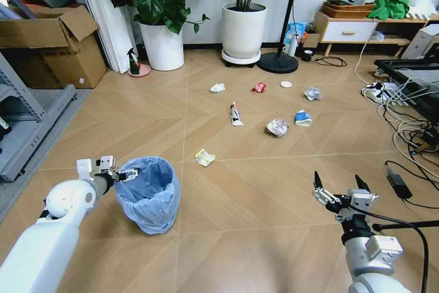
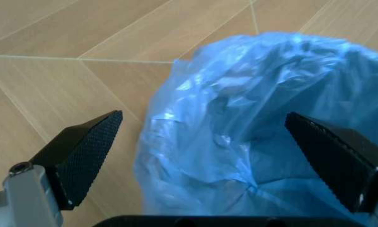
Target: Pick up the trash bin and place the garbage on the floor into it.
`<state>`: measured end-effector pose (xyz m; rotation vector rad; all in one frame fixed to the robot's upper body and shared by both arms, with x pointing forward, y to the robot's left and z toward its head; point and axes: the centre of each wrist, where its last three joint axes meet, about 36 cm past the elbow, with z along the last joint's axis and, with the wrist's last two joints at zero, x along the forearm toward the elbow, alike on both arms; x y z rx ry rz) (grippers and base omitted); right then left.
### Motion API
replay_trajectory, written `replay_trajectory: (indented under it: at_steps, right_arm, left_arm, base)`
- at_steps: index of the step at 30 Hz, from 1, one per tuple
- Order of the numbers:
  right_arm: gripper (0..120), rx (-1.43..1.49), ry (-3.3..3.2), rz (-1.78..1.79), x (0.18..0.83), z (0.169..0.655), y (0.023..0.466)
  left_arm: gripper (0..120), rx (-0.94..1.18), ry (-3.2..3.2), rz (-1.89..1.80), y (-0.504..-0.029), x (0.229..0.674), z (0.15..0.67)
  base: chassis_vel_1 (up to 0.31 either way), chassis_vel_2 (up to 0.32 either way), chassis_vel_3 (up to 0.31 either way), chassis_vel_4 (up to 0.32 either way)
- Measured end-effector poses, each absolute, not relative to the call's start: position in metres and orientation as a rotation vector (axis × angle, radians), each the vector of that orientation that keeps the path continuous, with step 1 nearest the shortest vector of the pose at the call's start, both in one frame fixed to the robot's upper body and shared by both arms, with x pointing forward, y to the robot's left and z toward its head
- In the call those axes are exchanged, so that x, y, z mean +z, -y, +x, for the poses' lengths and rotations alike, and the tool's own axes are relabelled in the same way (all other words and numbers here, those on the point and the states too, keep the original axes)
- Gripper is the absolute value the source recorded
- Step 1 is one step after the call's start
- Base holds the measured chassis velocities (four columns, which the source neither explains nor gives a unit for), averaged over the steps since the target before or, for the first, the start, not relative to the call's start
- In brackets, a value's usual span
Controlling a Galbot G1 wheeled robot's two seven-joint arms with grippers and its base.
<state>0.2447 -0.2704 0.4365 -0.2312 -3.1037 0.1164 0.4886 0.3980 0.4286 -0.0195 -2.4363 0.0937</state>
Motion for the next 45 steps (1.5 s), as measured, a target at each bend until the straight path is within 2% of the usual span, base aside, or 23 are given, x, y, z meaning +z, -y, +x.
replay_trajectory:
  at_steps: [19,22,23,26,28,30,33,35,37,39,43,45]
  right_arm:
    - [100,0.115,3.1,-0.227,0.431,0.246,0.27]
    - [100,0.118,3.101,-0.23,0.43,0.246,0.27]
    - [100,0.118,3.101,-0.23,0.43,0.246,0.27]
    - [100,0.12,3.103,-0.233,0.43,0.246,0.271]
    - [100,0.121,3.104,-0.234,0.43,0.246,0.271]
    - [100,0.123,3.106,-0.237,0.43,0.246,0.272]
    - [100,0.122,3.106,-0.238,0.43,0.246,0.272]
    - [100,0.119,3.107,-0.241,0.43,0.247,0.272]
    - [100,0.118,3.108,-0.241,0.43,0.247,0.272]
    - [100,0.118,3.109,-0.243,0.43,0.247,0.272]
    - [100,0.119,3.11,-0.246,0.43,0.248,0.273]
    - [100,0.12,3.111,-0.248,0.43,0.248,0.273]
  left_arm:
    - [99,0.024,2.377,-0.009,-0.412,0.409,0.493]
    - [88,0.022,2.369,-0.016,-0.412,0.406,0.492]
    - [88,0.022,2.369,-0.016,-0.412,0.406,0.492]
    - [72,0.022,2.358,-0.025,-0.414,0.402,0.49]
    - [71,0.022,2.356,-0.028,-0.414,0.401,0.49]
    - [57,0.023,2.352,-0.036,-0.415,0.4,0.49]
    - [51,0.024,2.351,-0.042,-0.415,0.4,0.49]
    - [39,0.026,2.351,-0.05,-0.415,0.4,0.491]
    - [39,0.026,2.351,-0.05,-0.415,0.4,0.491]
    - [26,0.02,2.348,-0.048,-0.414,0.398,0.492]
    - [19,0.021,2.346,-0.043,-0.414,0.396,0.493]
    - [4,0.021,2.345,-0.04,-0.413,0.395,0.494]
  base:
    - [0.0,0.0,0.0,0.0]
    - [0.0,0.0,0.0,0.0]
    - [0.0,0.0,0.0,0.0]
    - [0.0,0.0,0.0,0.0]
    - [0.0,0.0,0.0,0.0]
    - [0.0,0.0,0.0,0.0]
    - [0.0,0.0,0.0,0.0]
    - [0.0,0.0,0.0,0.0]
    - [0.0,0.0,0.0,0.0]
    - [0.0,0.0,0.0,0.0]
    - [0.0,0.0,0.0,0.0]
    - [0.0,0.0,0.0,0.0]
